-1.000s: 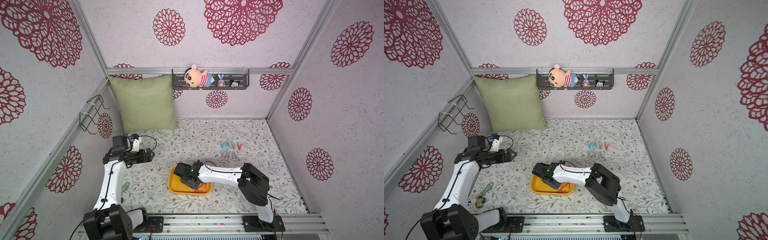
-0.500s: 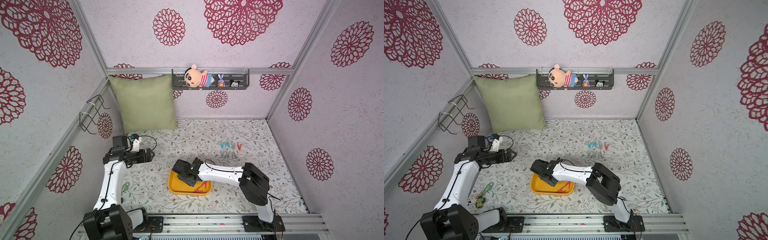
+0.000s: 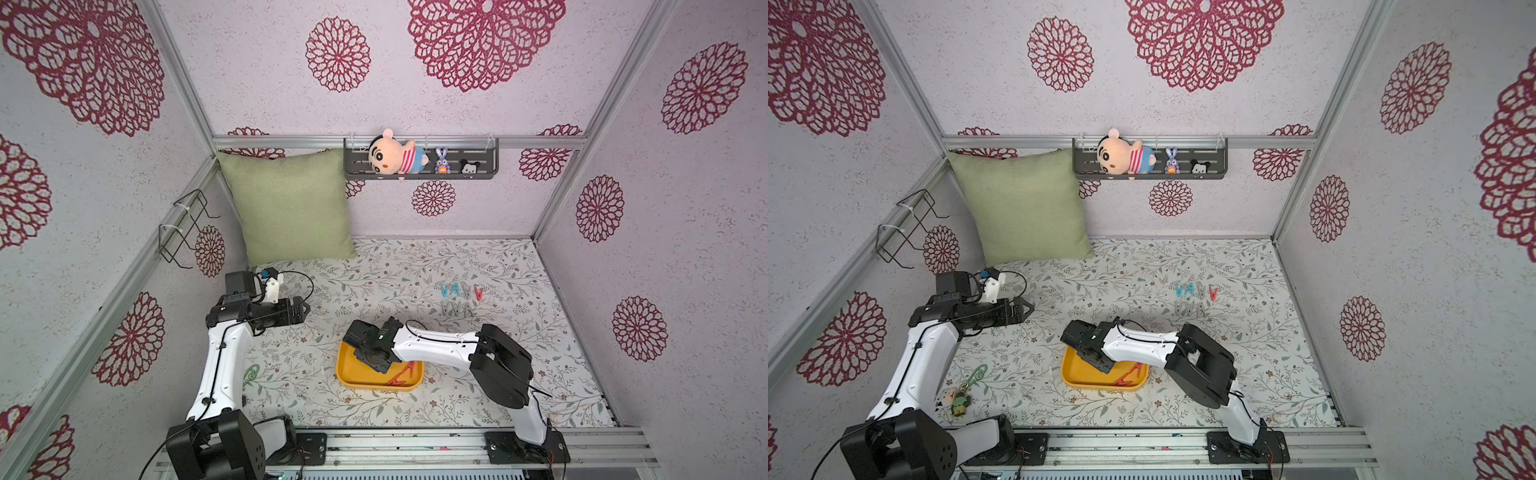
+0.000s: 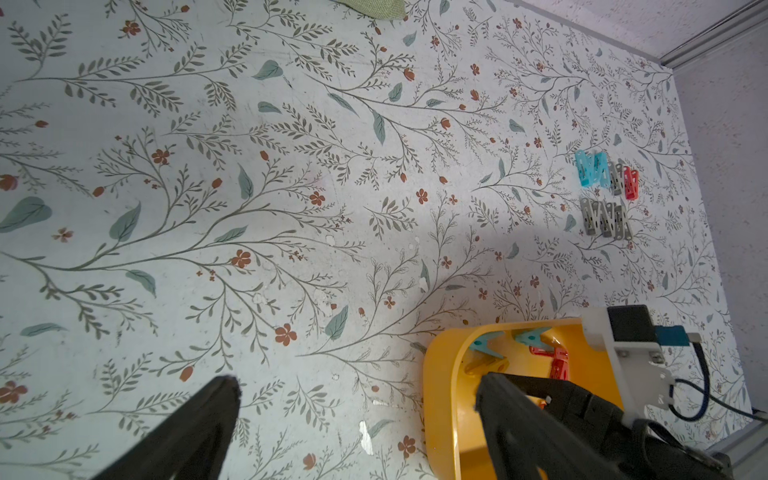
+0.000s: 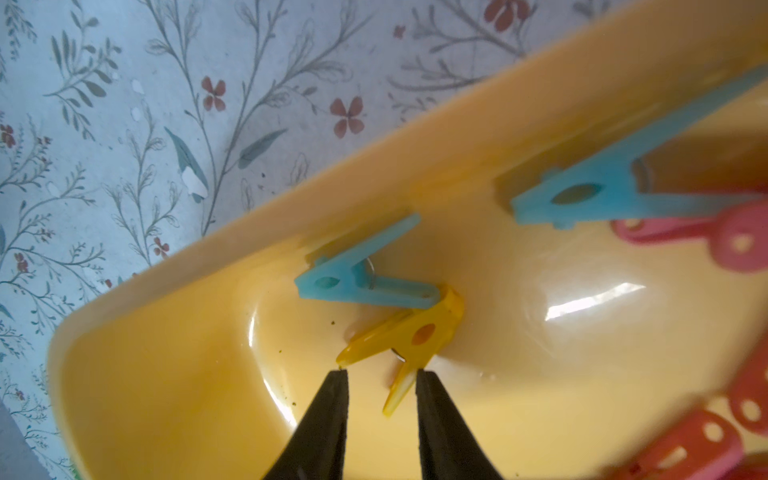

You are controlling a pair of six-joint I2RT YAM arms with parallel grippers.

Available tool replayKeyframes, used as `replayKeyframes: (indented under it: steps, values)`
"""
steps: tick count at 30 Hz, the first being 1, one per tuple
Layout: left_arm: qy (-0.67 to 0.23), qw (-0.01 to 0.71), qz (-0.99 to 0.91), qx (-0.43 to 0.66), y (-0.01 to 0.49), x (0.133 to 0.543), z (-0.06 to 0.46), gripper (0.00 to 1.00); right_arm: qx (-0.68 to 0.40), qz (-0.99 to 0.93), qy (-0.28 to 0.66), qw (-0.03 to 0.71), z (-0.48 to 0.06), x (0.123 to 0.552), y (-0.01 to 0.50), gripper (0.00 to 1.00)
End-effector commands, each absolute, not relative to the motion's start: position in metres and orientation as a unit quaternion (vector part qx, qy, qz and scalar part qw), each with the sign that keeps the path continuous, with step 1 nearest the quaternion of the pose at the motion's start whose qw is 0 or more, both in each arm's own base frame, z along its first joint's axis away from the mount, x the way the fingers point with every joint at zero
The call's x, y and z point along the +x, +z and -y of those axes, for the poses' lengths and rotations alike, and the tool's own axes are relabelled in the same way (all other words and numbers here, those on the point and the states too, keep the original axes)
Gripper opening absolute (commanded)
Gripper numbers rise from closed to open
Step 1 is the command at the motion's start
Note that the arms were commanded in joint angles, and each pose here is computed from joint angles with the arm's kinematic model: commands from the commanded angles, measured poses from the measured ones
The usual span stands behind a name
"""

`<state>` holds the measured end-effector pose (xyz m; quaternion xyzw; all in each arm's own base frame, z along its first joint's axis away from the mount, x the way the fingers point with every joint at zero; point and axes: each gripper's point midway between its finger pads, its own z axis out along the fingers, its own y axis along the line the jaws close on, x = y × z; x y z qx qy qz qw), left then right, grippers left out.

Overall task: Take the clothespins out of the storage box
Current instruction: Pick up the clothespin from the storage box.

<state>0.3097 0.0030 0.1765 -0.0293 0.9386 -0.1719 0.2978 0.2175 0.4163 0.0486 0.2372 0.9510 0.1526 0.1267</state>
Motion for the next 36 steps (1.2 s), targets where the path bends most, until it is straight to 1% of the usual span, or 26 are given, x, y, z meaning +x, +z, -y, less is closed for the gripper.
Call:
replayKeyframes:
  steps: [1,10,22,36]
  values:
    - [-0.173,0.312,-0.934,-0.025,0.186,0.314,-0.005,0.97,0.234,-0.952,0.152,0.125,-0.419,0.217,0.048,0.32]
    - [-0.175,0.31,-0.934,-0.025,0.185,0.314,-0.005,0.97,0.237,-0.953,0.149,0.114,-0.413,0.212,0.041,0.29]
    - [-0.178,0.311,-0.933,-0.023,0.186,0.313,-0.003,0.97,0.223,-0.952,0.163,0.134,-0.416,0.209,0.064,0.29]
    - [-0.183,0.313,-0.932,-0.02,0.187,0.313,-0.001,0.97,0.224,-0.951,0.164,0.135,-0.419,0.207,0.063,0.32]
